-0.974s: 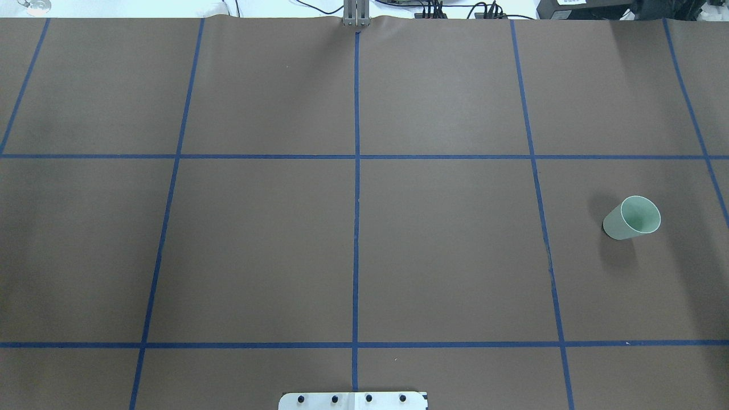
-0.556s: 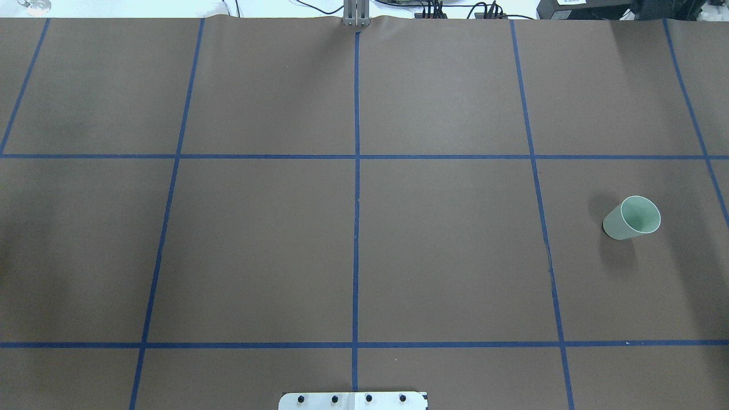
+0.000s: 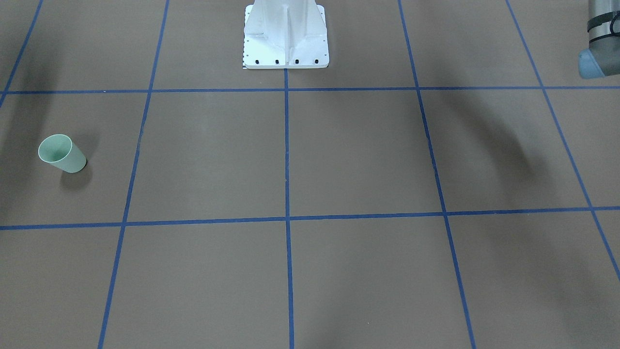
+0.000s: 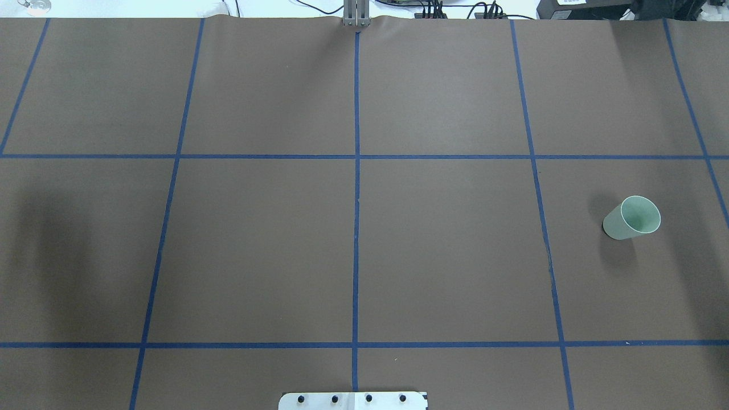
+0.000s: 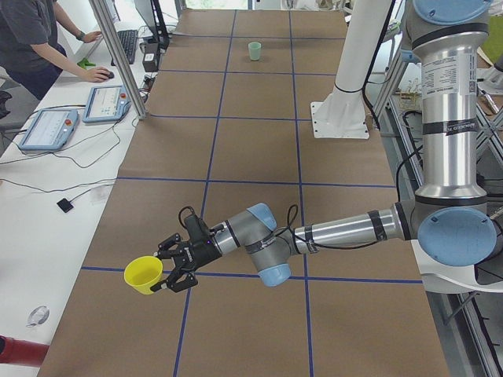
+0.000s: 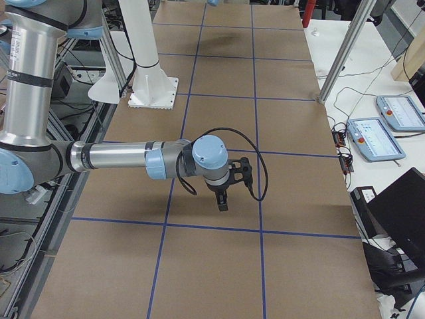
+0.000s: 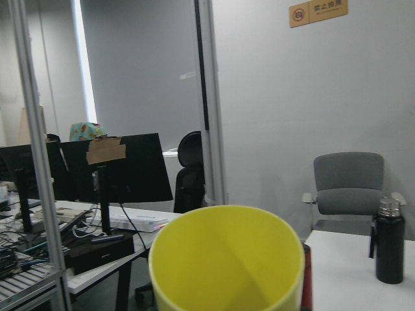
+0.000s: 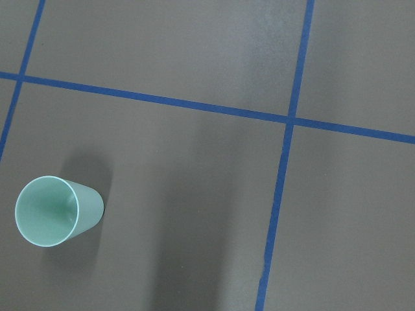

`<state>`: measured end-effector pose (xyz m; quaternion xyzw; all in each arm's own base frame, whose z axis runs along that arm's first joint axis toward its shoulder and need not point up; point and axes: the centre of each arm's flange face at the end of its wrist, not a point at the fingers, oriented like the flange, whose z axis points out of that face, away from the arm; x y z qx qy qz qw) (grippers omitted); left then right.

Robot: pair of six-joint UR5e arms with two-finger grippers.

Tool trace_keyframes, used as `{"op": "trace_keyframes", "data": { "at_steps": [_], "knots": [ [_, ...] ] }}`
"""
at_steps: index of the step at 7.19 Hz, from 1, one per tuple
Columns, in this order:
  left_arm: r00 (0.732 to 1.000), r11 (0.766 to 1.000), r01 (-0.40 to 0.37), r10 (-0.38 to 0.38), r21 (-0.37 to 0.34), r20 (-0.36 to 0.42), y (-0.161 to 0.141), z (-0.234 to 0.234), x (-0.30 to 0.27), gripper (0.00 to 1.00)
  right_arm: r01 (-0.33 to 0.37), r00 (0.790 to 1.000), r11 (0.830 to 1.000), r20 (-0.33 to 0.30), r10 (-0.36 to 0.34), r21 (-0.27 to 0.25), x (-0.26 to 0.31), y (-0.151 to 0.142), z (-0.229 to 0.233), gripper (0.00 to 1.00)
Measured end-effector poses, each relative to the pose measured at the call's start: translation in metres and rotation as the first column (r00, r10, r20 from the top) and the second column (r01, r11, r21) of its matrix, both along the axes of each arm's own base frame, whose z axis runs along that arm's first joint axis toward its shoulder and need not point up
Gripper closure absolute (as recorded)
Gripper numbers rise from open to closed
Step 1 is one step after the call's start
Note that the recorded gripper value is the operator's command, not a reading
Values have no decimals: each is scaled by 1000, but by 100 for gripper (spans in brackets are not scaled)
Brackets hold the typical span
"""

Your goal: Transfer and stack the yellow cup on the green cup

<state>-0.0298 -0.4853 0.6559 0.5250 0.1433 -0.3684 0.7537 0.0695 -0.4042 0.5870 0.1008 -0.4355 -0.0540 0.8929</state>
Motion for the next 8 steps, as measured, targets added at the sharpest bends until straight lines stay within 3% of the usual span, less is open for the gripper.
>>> {"op": "trace_keyframes", "data": {
  "at_steps": [2, 3, 5, 8],
  "knots": [
    [988, 981, -149, 153, 123, -25, -1, -32, 15, 100, 2, 1000, 1000, 13, -2, 3, -1, 0, -2, 0],
    [975, 957, -220, 223, 191, 5, -2, -48, 23, 100, 4, 1000, 1000, 17, -4, 7, -1, 0, -4, 0],
    [936, 886, -344, 349, 312, 42, -3, -74, 39, 100, 6, 1000, 999, 23, -7, 35, -2, -1, -16, 1],
    [847, 758, -523, 515, 389, 134, -12, -112, 82, 100, 15, 997, 992, 74, -24, 124, -4, -13, -58, 1]
  ]
}}
